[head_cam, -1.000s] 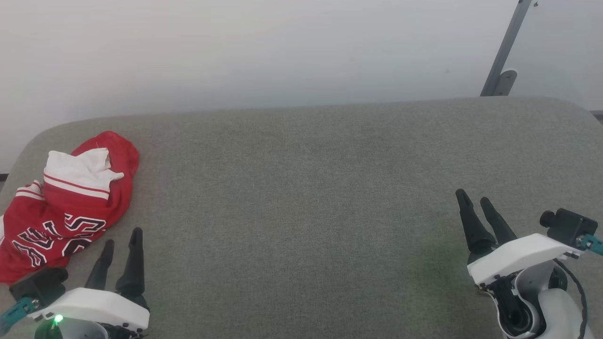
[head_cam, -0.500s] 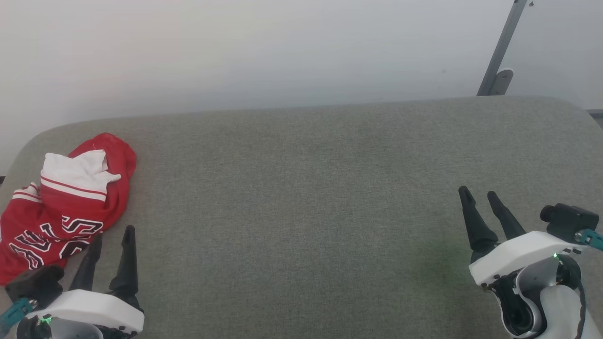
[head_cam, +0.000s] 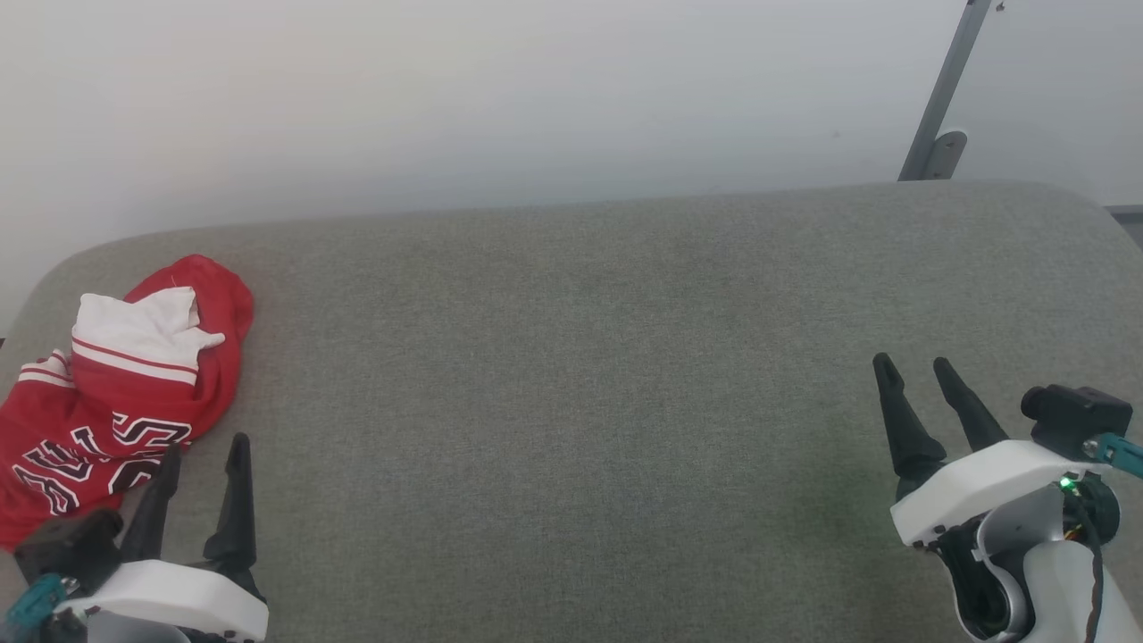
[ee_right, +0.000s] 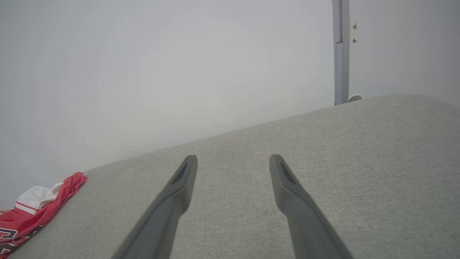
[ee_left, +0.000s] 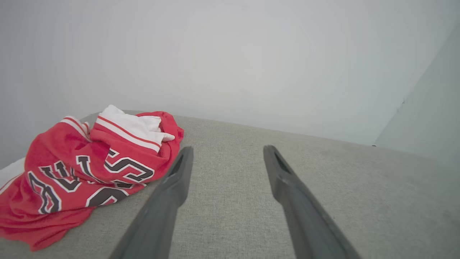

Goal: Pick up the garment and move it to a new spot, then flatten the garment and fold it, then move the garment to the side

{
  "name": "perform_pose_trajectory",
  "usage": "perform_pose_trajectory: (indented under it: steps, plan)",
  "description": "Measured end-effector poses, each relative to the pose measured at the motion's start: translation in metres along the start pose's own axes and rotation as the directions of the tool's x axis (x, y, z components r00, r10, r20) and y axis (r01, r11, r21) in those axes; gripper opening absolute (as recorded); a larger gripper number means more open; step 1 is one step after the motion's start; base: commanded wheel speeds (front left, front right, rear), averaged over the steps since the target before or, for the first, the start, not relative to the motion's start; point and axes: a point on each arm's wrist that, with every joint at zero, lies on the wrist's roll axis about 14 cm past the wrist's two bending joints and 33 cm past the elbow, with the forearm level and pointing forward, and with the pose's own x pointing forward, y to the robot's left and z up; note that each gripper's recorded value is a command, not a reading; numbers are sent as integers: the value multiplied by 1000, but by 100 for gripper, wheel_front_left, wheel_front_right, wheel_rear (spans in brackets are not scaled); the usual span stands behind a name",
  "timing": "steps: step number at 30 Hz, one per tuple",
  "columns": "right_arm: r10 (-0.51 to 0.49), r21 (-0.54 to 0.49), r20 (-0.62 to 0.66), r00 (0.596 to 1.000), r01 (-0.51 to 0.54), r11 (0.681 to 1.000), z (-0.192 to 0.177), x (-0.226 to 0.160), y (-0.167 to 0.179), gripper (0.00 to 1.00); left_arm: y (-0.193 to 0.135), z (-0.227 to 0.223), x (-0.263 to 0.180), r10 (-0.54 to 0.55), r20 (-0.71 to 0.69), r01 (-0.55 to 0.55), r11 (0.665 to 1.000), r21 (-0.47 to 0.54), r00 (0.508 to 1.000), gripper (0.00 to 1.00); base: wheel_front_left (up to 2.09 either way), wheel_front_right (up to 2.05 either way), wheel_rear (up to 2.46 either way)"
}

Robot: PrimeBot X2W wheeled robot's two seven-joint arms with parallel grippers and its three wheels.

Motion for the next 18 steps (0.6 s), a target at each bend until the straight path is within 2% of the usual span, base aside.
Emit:
perform_pose_trajectory:
  steps: [18]
  plan:
    - [-2,-135,15,1000,4,991,7,-2,-1,100,-6,4,-1,-55,20,51,987,154,998,100,0,0,0]
